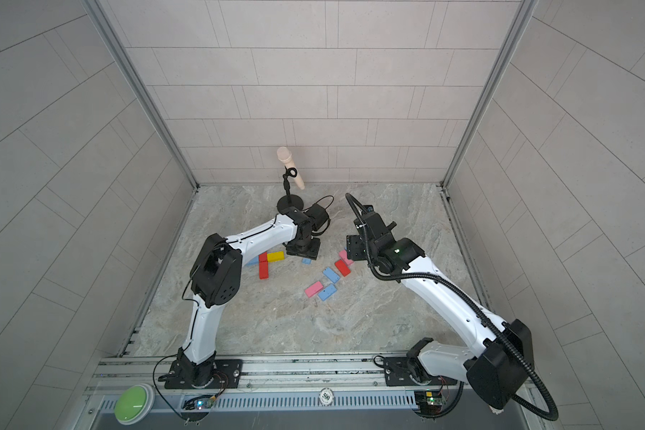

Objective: Assemble the letter t with building blocks
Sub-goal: Pick up the building block from the center of the board.

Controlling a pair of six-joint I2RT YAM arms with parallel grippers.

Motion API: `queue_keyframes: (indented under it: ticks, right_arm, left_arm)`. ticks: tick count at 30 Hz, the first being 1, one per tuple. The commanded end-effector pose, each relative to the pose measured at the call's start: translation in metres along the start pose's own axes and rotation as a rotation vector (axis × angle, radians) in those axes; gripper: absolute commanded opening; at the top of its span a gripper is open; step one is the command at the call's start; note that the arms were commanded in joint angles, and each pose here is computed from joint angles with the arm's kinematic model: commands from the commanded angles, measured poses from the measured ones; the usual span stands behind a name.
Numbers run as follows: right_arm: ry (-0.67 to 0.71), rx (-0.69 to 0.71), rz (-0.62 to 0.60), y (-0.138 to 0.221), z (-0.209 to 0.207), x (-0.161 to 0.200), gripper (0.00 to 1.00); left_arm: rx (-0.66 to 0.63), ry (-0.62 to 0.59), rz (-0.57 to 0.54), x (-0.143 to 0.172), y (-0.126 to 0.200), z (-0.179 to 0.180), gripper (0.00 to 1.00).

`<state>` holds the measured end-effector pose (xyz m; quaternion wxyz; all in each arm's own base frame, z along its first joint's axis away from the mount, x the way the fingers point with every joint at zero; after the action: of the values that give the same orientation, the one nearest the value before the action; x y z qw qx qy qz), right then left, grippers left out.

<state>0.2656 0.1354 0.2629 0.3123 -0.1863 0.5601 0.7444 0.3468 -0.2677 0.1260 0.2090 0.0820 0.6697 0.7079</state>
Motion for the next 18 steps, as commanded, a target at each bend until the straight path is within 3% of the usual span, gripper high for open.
queue_keyframes:
  ticks: [1,18]
  right_arm:
    - [-0.007,0.006,-0.004,0.004,-0.003,0.0,0.72]
    - [-0.015,0.004,-0.003,0.004,-0.003,0.0,0.72]
  left_arm:
    - [-0.027,0.0,0.029,-0.001,-0.007,-0.001,0.61]
    - [0.004,0.012,0.074,-0.009,-0.036,-0.003,0.55]
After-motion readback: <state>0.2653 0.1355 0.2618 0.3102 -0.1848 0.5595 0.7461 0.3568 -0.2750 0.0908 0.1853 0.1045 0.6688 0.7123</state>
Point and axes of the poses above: each gripper's point midway between its finger pads, its own y axis back along the fingers, its own z axis along the line the jaws close on, x = y × z, the point moved 7 cm from there along y, back along the fingers, and after that the axes turned 13 degrees about -y, right-handed, at the moved point
